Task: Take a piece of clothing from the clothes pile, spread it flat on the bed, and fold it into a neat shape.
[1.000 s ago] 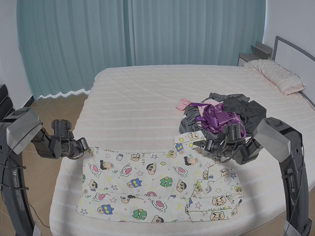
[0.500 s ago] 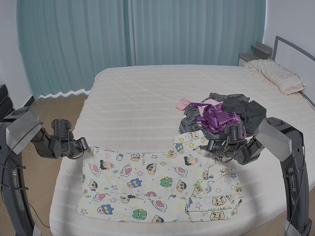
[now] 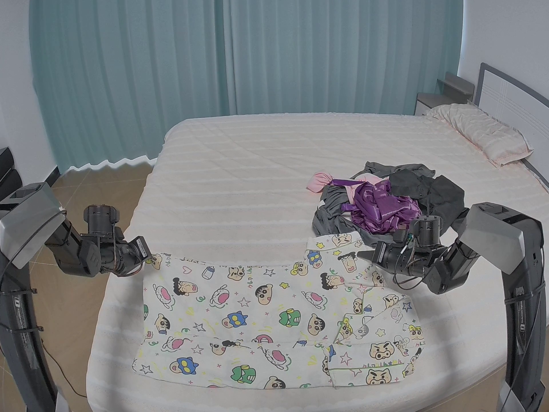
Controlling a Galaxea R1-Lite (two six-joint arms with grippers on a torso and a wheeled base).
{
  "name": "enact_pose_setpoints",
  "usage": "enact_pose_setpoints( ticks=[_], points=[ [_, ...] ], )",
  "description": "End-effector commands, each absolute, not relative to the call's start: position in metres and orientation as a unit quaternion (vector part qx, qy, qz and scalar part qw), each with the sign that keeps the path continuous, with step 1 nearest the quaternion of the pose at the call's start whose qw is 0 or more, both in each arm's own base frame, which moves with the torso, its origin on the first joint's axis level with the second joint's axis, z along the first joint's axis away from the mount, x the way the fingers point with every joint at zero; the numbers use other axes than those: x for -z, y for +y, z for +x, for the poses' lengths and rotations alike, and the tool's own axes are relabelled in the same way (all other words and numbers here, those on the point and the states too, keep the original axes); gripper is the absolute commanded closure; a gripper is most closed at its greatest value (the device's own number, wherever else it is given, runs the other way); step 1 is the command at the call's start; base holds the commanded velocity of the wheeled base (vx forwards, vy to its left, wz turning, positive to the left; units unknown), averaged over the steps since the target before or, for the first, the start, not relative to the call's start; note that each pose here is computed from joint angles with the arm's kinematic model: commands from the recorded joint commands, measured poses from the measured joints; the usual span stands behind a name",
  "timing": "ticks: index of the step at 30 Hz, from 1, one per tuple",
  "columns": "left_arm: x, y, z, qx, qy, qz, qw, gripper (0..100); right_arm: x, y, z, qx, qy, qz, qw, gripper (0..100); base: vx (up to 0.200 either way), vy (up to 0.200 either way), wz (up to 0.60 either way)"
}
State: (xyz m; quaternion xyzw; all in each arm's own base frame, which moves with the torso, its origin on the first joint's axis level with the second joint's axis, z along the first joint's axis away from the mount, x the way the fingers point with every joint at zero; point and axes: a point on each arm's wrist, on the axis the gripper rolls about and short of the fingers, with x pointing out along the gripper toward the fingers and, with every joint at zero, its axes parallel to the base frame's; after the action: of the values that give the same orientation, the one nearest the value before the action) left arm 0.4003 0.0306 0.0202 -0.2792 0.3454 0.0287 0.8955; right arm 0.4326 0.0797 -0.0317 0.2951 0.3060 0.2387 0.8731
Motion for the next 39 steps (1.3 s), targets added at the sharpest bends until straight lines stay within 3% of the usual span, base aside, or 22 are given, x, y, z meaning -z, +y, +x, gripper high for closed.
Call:
enact_pose_setpoints(
  ticks=[1, 24, 39],
  points=[
    [-0.035, 0.03, 0.388, -0.019, 0.341, -0.284, 0.896, 100, 0.017, 0.075, 0.421, -0.251, 0.299, 0.297, 0.871, 100, 0.0, 0.0, 0.0],
    [-0.067, 0.052, 0.303, 0.013, 0.355, -0.323, 0.877, 100, -0.001, 0.055, 0.34, -0.326, 0.312, 0.307, 0.838, 100, 0.0, 0.0, 0.0],
    [-0.04, 0.065, 0.236, 0.032, 0.418, -0.295, 0.858, 100, 0.012, 0.04, 0.264, -0.312, 0.388, 0.278, 0.821, 100, 0.0, 0.0, 0.0]
  ],
)
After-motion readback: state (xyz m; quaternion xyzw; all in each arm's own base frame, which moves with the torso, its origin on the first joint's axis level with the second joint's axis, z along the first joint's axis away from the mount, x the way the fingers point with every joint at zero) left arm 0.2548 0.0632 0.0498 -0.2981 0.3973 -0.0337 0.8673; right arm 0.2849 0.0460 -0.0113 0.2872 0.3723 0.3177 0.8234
